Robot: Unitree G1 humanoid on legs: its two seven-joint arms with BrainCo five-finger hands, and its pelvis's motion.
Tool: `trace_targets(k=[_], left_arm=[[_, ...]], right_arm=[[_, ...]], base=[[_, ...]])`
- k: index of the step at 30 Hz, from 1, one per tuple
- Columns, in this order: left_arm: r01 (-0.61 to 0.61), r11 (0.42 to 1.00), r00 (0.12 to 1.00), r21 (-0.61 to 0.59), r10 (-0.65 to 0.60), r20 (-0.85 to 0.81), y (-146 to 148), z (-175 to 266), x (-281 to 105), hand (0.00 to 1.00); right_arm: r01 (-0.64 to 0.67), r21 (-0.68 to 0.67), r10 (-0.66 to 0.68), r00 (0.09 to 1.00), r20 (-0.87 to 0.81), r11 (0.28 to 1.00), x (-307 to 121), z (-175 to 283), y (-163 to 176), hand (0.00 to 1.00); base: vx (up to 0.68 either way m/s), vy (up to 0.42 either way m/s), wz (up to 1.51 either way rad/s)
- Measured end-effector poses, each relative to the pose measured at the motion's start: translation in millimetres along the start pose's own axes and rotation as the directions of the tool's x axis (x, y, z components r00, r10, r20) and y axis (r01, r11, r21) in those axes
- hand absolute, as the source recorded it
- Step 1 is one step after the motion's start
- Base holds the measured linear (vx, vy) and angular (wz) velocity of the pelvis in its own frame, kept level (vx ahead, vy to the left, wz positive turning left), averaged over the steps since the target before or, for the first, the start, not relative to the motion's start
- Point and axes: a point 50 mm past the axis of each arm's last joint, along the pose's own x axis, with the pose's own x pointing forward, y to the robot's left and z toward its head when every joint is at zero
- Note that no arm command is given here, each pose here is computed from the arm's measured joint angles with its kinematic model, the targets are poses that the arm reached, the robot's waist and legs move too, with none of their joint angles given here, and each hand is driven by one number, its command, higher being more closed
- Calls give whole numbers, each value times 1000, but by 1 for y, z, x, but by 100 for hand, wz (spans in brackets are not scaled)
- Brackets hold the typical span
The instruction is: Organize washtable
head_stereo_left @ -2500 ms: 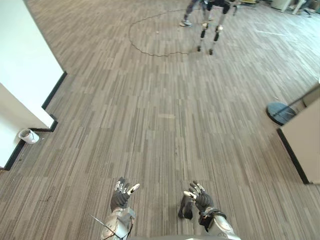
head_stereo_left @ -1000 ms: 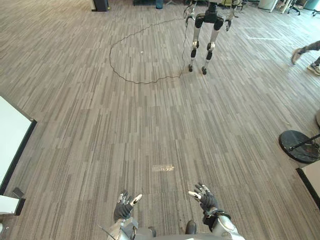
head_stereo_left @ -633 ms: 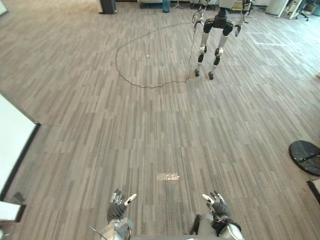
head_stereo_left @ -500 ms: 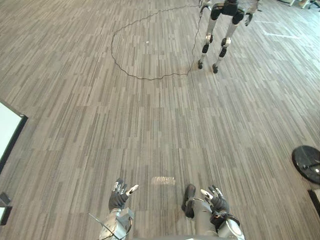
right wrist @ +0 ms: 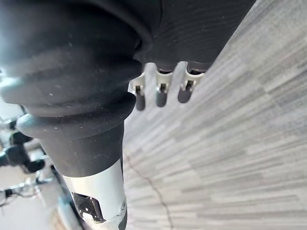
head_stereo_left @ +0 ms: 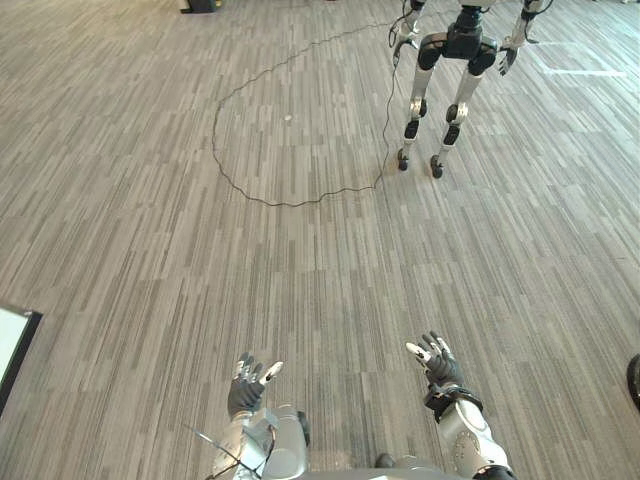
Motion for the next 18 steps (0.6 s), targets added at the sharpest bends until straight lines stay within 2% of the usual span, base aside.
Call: trace_targets(k=[5, 11, 12, 18], left_arm=[[-68, 997, 996, 25, 69, -54, 20, -13, -4, 0], [-120, 991, 979, 66, 129, -160, 36, -38, -12, 0], [-119, 988, 977, 94, 133, -167, 41, -37, -9, 0], [-167, 964, 928, 208, 225, -298, 73, -54, -8, 0]], right_arm=[[99, -16, -100, 992, -73, 995, -9, -22, -18, 0], [146, -45, -151, 980, -132, 988, -13, -35, -29, 0], [191, -55, -198, 968, -154, 980, -16, -40, -38, 0], [242, -95, -258, 937, -237, 966, -18, -55, -48, 0]], base=[[156, -37, 3], [24, -67, -10], [-10, -5, -5], [-47, 27, -10]])
